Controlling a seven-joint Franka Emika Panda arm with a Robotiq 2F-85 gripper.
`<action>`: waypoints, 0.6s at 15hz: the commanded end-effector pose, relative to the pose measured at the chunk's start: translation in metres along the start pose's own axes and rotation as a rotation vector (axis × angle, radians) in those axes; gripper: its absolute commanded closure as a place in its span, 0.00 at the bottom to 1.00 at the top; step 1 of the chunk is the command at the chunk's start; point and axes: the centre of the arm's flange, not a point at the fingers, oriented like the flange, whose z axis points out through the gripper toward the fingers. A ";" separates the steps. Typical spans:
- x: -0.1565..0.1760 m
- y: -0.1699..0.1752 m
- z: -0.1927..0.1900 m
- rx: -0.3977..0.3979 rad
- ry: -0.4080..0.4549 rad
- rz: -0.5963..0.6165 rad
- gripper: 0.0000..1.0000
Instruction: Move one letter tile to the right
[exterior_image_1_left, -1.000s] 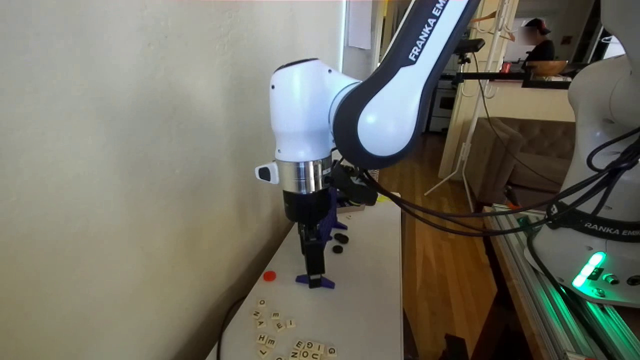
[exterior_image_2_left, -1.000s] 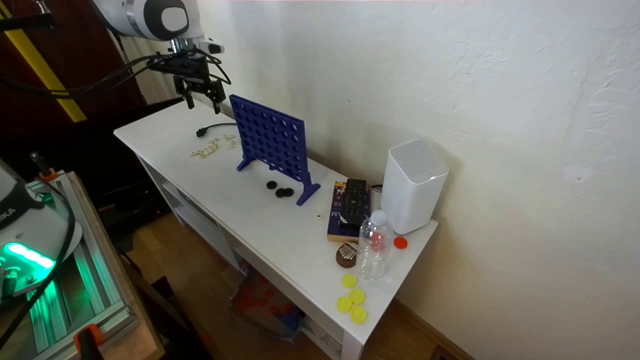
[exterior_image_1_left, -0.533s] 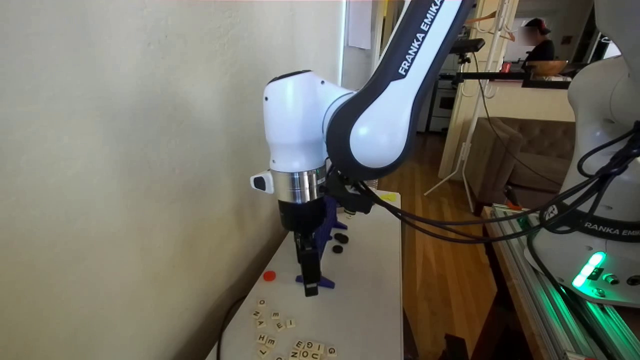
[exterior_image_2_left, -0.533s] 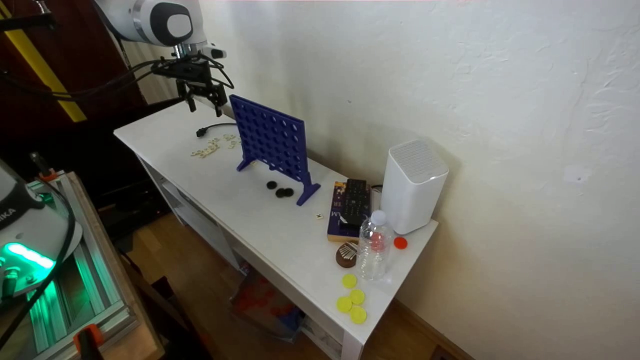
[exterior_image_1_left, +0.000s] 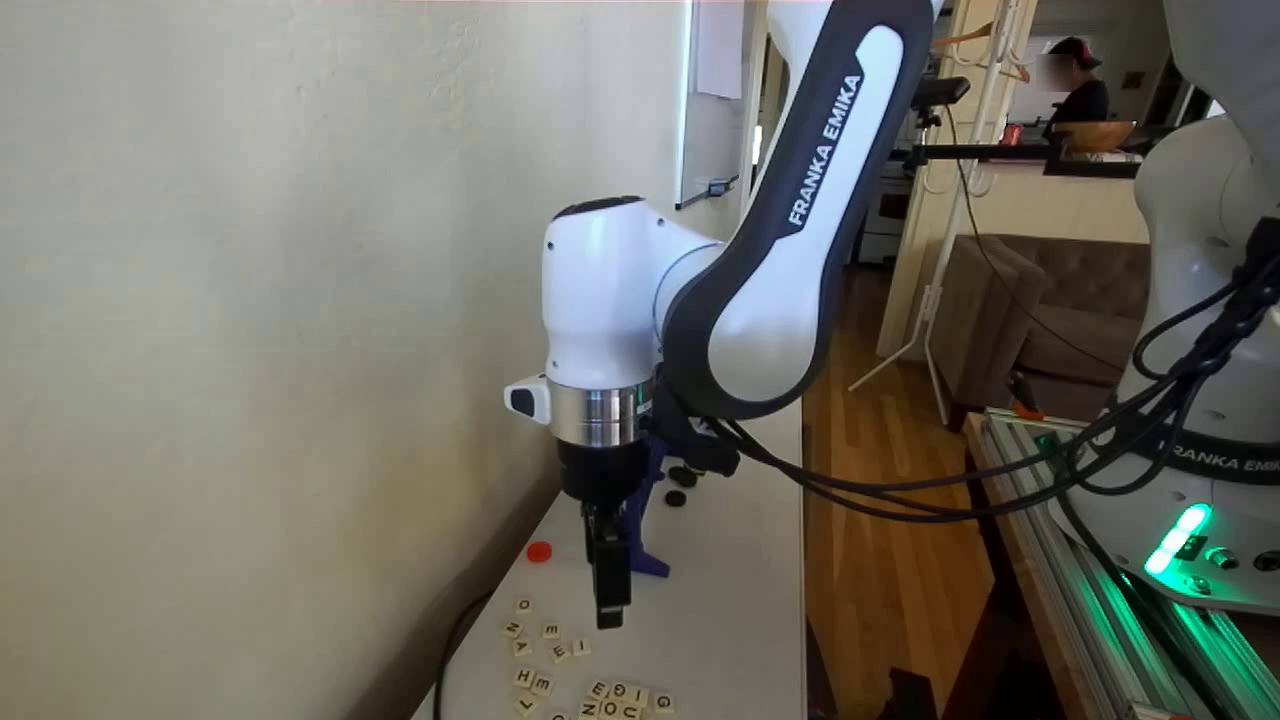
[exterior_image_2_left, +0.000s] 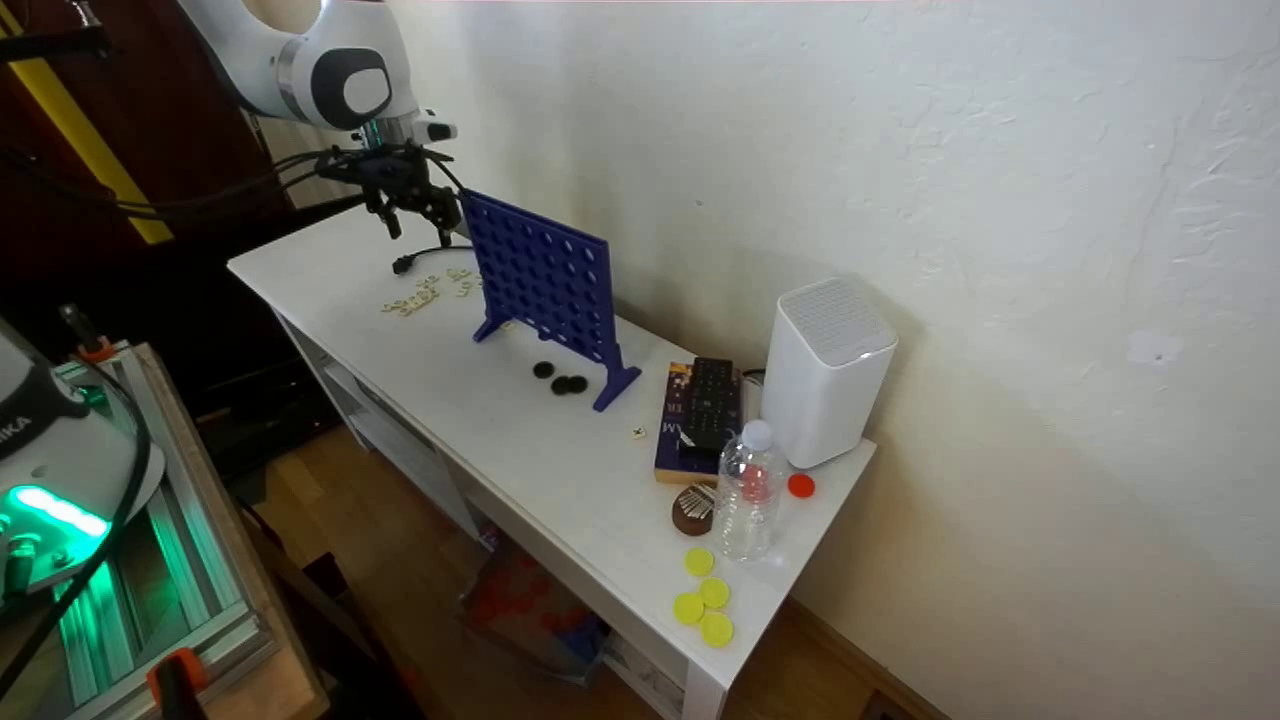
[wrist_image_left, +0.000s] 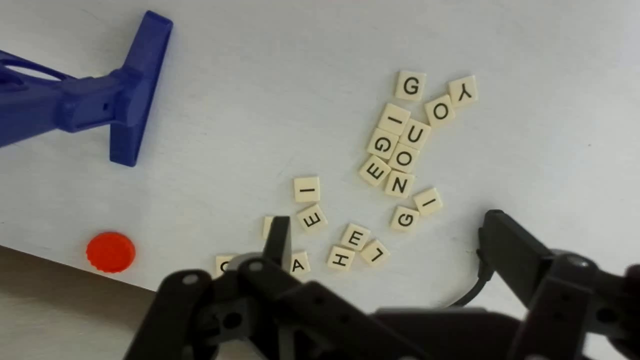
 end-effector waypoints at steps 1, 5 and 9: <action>-0.002 0.003 0.027 -0.045 0.025 0.040 0.00; -0.002 0.005 0.042 -0.068 0.003 0.123 0.00; 0.001 -0.005 0.050 -0.062 -0.035 0.169 0.00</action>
